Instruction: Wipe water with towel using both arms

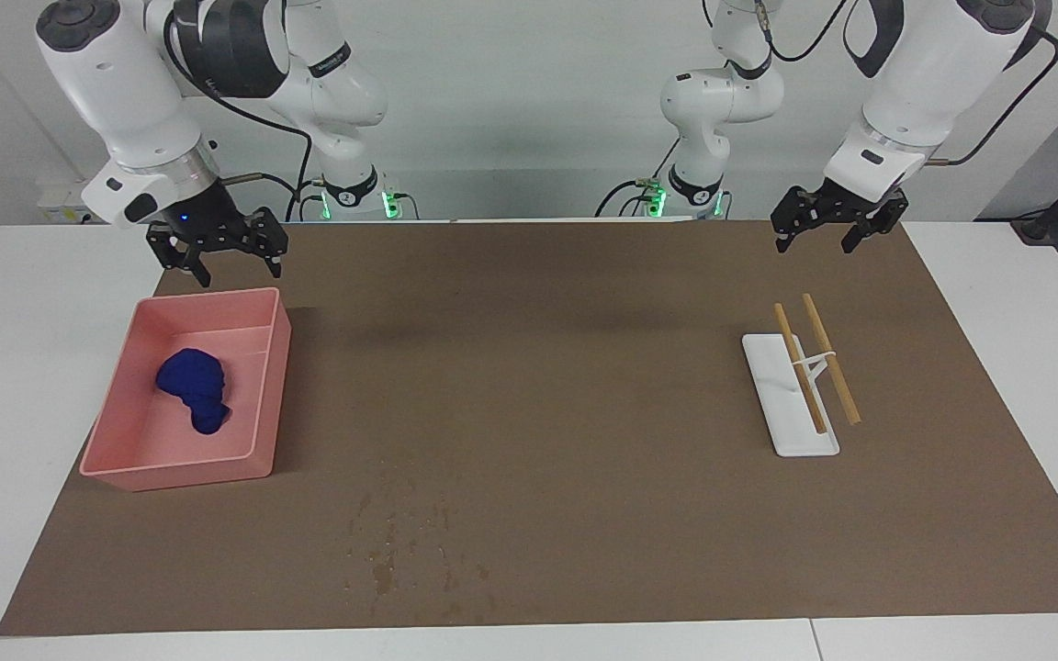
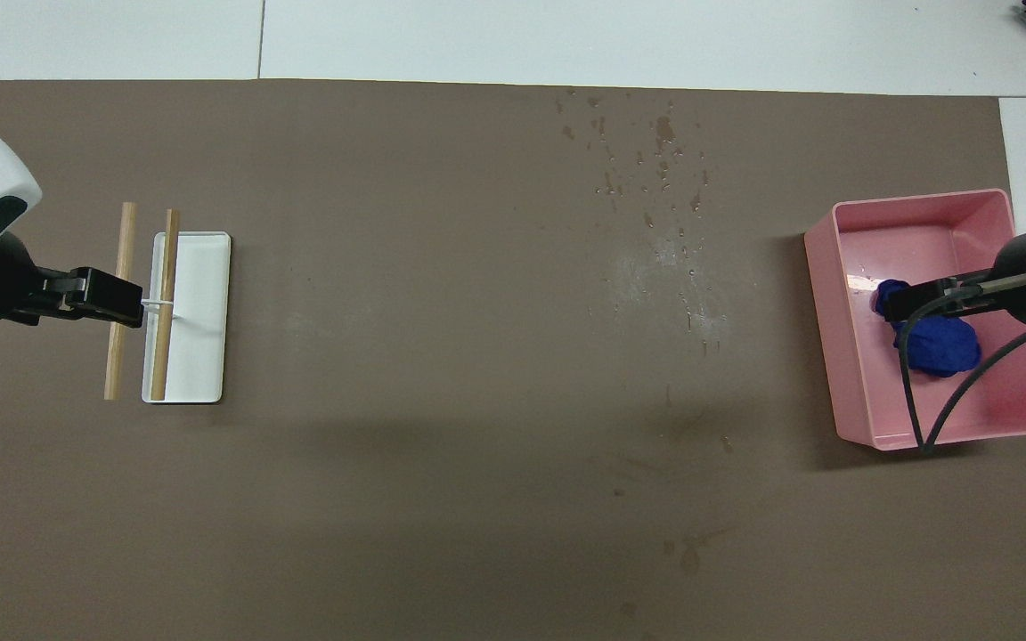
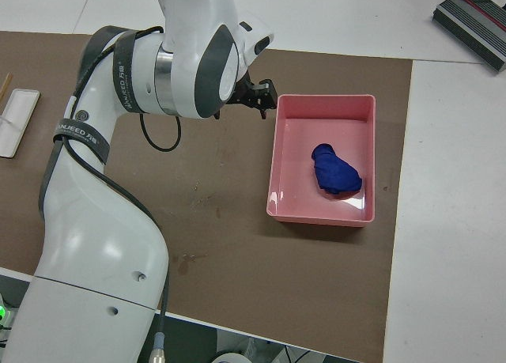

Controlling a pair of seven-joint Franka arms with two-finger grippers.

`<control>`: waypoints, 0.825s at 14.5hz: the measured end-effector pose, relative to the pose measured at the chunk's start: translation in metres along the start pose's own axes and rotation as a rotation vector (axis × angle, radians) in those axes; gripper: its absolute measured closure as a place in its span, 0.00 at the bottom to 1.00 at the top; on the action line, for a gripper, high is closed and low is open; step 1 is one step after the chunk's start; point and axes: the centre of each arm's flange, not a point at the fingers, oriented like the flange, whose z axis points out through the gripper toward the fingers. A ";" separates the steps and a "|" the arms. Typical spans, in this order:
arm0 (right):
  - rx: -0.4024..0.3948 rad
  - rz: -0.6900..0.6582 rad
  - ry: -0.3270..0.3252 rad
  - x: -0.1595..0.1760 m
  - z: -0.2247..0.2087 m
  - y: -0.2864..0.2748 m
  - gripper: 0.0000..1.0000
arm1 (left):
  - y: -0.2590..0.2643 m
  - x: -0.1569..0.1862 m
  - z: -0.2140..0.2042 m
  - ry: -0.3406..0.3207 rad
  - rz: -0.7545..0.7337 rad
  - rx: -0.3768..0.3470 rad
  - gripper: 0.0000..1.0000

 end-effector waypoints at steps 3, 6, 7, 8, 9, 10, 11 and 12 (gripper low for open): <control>-0.002 -0.009 0.020 0.003 -0.001 -0.004 0.00 | 0.000 0.000 0.000 0.000 0.000 0.000 0.00; -0.002 -0.019 0.020 0.004 -0.001 -0.010 0.00 | 0.000 0.000 0.000 0.000 0.000 0.000 0.00; -0.001 -0.021 0.021 0.004 -0.001 -0.011 0.00 | 0.000 0.000 0.000 0.000 0.000 0.000 0.00; 0.000 -0.021 0.022 0.004 -0.002 -0.011 0.00 | 0.000 0.000 0.000 0.000 0.000 0.000 0.00; 0.002 -0.022 0.021 0.004 -0.002 -0.011 0.00 | 0.000 0.000 0.000 0.000 0.000 0.000 0.00; 0.004 -0.025 0.020 0.004 -0.002 -0.012 0.00 | 0.000 0.000 0.000 0.000 0.000 0.000 0.00; 0.006 -0.029 0.018 0.004 -0.002 -0.014 0.00 | 0.000 0.000 0.000 0.000 0.000 0.000 0.00; 0.008 -0.032 0.017 0.004 -0.002 -0.016 0.00 | 0.000 0.000 0.000 0.000 0.000 0.000 0.00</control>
